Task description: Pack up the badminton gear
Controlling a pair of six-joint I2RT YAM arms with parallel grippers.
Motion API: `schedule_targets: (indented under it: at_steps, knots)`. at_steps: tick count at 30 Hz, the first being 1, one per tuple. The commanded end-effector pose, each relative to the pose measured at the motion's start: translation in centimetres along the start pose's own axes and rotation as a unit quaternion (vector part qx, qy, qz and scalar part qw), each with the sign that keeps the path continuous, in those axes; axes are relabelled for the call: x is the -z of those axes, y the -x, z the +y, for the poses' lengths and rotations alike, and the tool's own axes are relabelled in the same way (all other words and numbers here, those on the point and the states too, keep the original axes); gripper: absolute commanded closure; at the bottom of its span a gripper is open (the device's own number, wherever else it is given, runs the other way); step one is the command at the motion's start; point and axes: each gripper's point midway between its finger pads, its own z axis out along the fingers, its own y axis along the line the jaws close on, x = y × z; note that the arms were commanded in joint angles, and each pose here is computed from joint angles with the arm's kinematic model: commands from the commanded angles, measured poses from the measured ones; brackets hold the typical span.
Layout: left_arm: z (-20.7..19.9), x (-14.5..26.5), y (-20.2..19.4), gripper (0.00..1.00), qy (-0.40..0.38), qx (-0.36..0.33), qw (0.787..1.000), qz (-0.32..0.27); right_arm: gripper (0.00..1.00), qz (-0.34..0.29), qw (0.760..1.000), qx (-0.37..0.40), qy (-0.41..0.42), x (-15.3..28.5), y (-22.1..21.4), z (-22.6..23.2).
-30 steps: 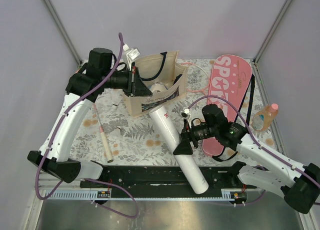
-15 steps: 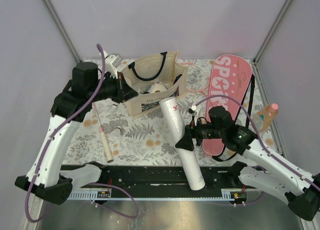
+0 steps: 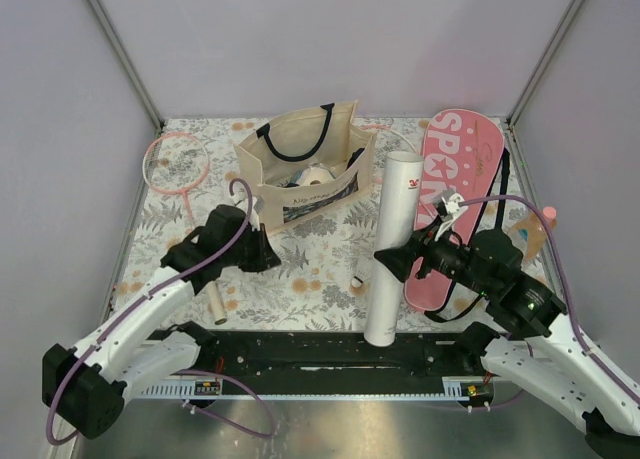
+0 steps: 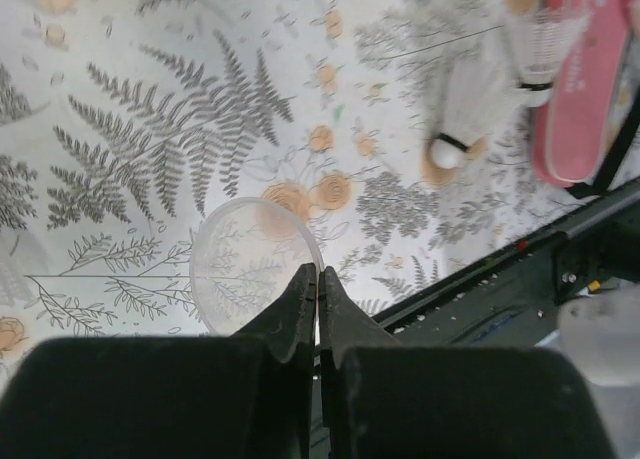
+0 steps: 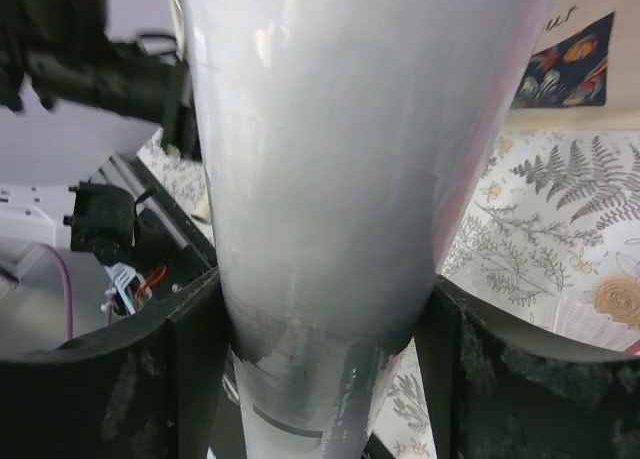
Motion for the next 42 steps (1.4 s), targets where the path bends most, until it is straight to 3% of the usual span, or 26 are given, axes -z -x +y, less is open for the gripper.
schedule_targets:
  at_steps: [1,4,6,11,15,18,21,25,34,39,42]
  knots:
    - [0.7,-3.4,1.2,1.0,-0.003,0.051,0.997,-0.061,0.63,-0.083,0.996,-0.016,-0.014,0.3,3.8,0.1]
    - [1.5,-5.1,0.3,1.0,0.002,0.057,0.997,-0.048,0.64,-0.084,0.996,-0.02,-0.014,0.0,3.7,0.0]
    - [1.8,-5.8,-0.2,0.94,0.007,0.058,0.998,-0.038,0.63,-0.08,0.996,-0.022,-0.019,-0.4,3.4,-0.3]
    - [0.9,-5.5,-0.2,0.51,-0.003,0.056,0.998,-0.034,0.63,-0.098,0.994,-0.044,-0.029,-1.1,3.4,-0.9]
    - [-3.1,-2.4,1.0,0.31,-0.076,0.017,0.996,-0.049,0.63,-0.11,0.993,-0.045,0.0,-1.8,3.8,0.0]
    - [-8.1,0.5,1.4,0.2,-0.191,-0.031,0.979,-0.056,0.62,-0.123,0.991,-0.048,0.026,-2.2,4.6,0.9]
    - [-12.8,3.3,1.1,0.1,-0.305,-0.073,0.947,-0.065,0.59,-0.153,0.984,-0.065,0.055,-2.4,5.9,2.0]
    - [-16.0,5.0,0.6,0.01,-0.387,-0.11,0.912,-0.075,0.59,-0.189,0.972,-0.101,0.094,-2.5,7.4,3.2]
    - [-19.3,4.3,-1.9,0.02,-0.43,-0.165,0.887,-0.029,0.56,-0.228,0.957,-0.14,0.111,-3.4,9.0,3.4]
    - [-19.8,3.8,-1.8,0.26,-0.443,-0.171,0.879,-0.036,0.45,-0.227,0.948,-0.184,0.129,-4.0,8.3,3.5]
    - [-20.0,3.6,-1.5,0.47,-0.444,-0.171,0.878,-0.044,0.41,-0.22,0.941,-0.206,0.154,-4.3,7.9,4.0]
